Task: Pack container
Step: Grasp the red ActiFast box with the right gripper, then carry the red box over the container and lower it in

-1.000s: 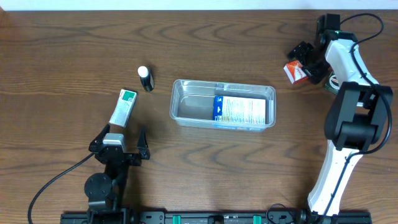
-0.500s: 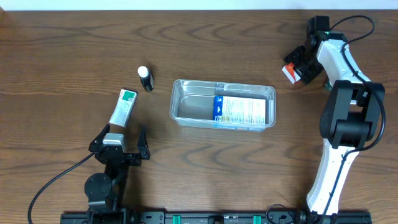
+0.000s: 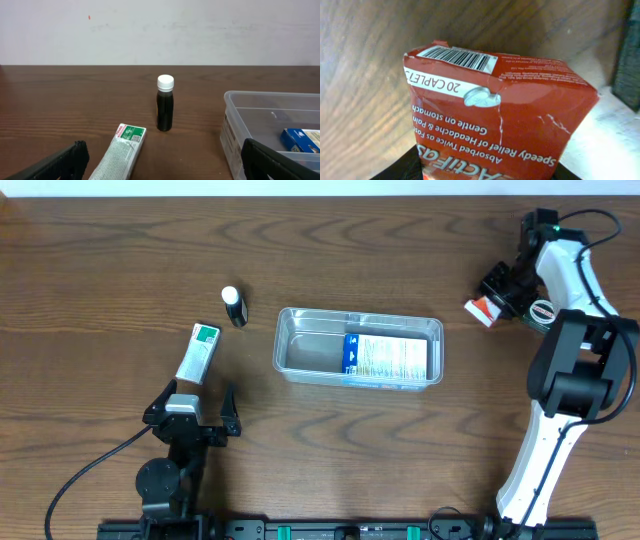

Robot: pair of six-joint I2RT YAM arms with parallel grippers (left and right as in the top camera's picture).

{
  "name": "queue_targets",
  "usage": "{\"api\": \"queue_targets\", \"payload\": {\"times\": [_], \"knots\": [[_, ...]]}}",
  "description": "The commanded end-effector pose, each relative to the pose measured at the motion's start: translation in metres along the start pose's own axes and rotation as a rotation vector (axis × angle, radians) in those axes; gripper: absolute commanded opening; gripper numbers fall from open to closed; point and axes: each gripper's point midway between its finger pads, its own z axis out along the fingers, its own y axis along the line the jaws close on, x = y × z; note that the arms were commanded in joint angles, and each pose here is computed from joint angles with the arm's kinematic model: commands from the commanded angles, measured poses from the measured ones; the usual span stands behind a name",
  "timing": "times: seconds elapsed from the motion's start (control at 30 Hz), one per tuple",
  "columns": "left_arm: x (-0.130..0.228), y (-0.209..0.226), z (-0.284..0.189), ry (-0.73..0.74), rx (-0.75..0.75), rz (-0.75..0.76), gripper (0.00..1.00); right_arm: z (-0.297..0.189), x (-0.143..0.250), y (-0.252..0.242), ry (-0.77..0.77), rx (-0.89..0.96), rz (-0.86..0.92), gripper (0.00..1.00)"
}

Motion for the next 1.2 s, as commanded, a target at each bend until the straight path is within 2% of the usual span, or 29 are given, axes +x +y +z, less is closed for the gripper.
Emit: {"api": "queue_targets", "payload": {"times": [0.0, 0.13, 0.23, 0.37, 0.5, 0.6, 1.0, 1.17], "knots": [[0.017, 0.002, 0.002, 0.041, -0.007, 0.011, 0.98, -0.024, -0.007, 0.017, -0.024, -0.04, -0.139, 0.48], [0.017, 0.002, 0.002, 0.041, -0.008, 0.011, 0.98, -0.058, 0.002, 0.044, -0.014, -0.123, -0.281, 0.49], [0.017, 0.002, 0.002, 0.042, -0.007, 0.011, 0.98, -0.088, 0.02, 0.076, 0.007, -0.262, -0.435, 0.5], [0.017, 0.002, 0.002, 0.041, -0.007, 0.01, 0.98, -0.129, 0.055, 0.112, 0.041, -0.439, -0.628, 0.5], [0.017, 0.002, 0.002, 0.041, -0.007, 0.011, 0.98, -0.152, 0.096, 0.132, 0.09, -0.527, -0.789, 0.51], [0.017, 0.002, 0.002, 0.042, -0.007, 0.011, 0.98, -0.153, 0.129, 0.14, 0.15, -0.532, -0.896, 0.51], [0.017, 0.002, 0.002, 0.041, -0.008, 0.011, 0.98, -0.137, 0.236, 0.191, 0.268, -0.515, -1.131, 0.51], [0.017, 0.002, 0.002, 0.042, -0.007, 0.011, 0.98, -0.124, 0.275, 0.198, 0.284, -0.409, -1.192, 0.5]]}}
